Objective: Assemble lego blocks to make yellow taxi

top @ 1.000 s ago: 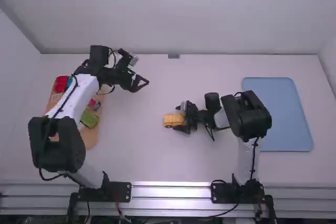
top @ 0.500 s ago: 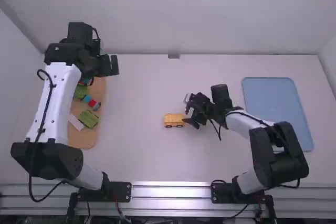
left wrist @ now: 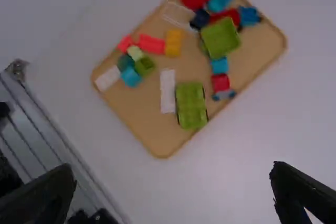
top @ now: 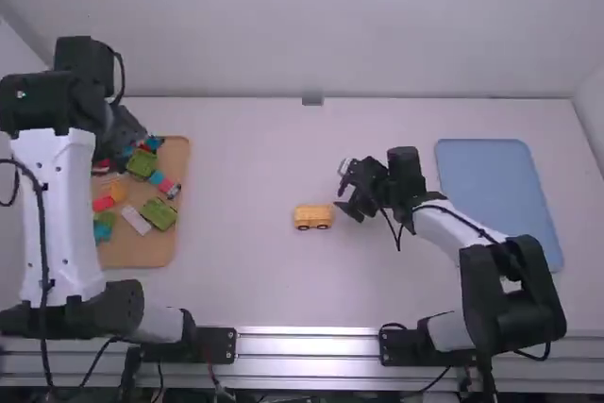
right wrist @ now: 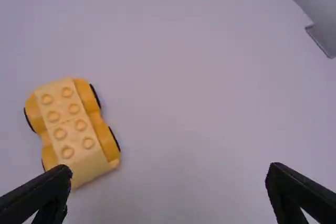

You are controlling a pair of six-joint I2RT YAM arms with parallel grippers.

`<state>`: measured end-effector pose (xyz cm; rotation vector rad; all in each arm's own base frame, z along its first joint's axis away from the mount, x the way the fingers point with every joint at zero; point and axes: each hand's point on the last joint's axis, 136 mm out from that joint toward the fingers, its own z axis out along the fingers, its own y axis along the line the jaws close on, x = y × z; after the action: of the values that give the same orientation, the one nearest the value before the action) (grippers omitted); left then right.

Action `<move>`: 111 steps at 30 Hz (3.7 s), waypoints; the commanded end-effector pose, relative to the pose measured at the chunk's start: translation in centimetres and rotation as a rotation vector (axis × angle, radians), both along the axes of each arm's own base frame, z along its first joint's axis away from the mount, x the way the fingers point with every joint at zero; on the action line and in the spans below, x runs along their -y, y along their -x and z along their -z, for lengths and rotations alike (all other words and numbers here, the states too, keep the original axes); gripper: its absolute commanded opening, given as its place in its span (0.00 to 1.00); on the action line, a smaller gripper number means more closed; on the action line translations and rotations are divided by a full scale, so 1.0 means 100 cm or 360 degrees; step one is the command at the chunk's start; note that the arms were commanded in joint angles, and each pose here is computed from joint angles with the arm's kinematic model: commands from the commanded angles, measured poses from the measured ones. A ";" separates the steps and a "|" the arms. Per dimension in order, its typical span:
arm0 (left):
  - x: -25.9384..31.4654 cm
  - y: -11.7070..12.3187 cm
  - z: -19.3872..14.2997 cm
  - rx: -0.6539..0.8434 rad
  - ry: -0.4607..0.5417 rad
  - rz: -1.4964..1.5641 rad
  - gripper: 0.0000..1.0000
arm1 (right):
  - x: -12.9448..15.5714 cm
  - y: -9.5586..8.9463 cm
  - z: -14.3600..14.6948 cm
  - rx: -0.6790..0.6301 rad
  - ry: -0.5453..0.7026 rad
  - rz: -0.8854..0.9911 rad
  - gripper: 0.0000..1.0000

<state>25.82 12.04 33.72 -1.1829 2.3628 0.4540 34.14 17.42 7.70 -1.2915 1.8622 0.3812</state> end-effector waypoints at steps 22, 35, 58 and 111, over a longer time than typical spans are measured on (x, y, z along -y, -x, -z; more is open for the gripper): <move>-0.106 -0.032 0.093 0.0016 0.0318 0.0184 0.99 | 0.029 0.006 -0.096 0.0249 -0.0156 0.0211 0.99; -0.140 -0.093 0.224 -0.0253 0.0592 0.0299 0.88 | 0.011 0.008 -0.097 0.0248 -0.0151 0.0218 0.99; -0.166 -0.102 0.312 -0.0393 0.0560 0.0207 0.54 | 0.003 0.010 -0.097 0.0243 -0.0152 0.0230 0.99; -0.171 -0.116 0.345 -0.0238 0.0473 0.0240 0.41 | -0.007 0.014 -0.099 0.0256 -0.0161 0.0179 0.99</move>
<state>37.77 29.75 0.40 -1.1121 2.6657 0.1673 32.82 18.18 16.97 -1.1212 1.7630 0.2988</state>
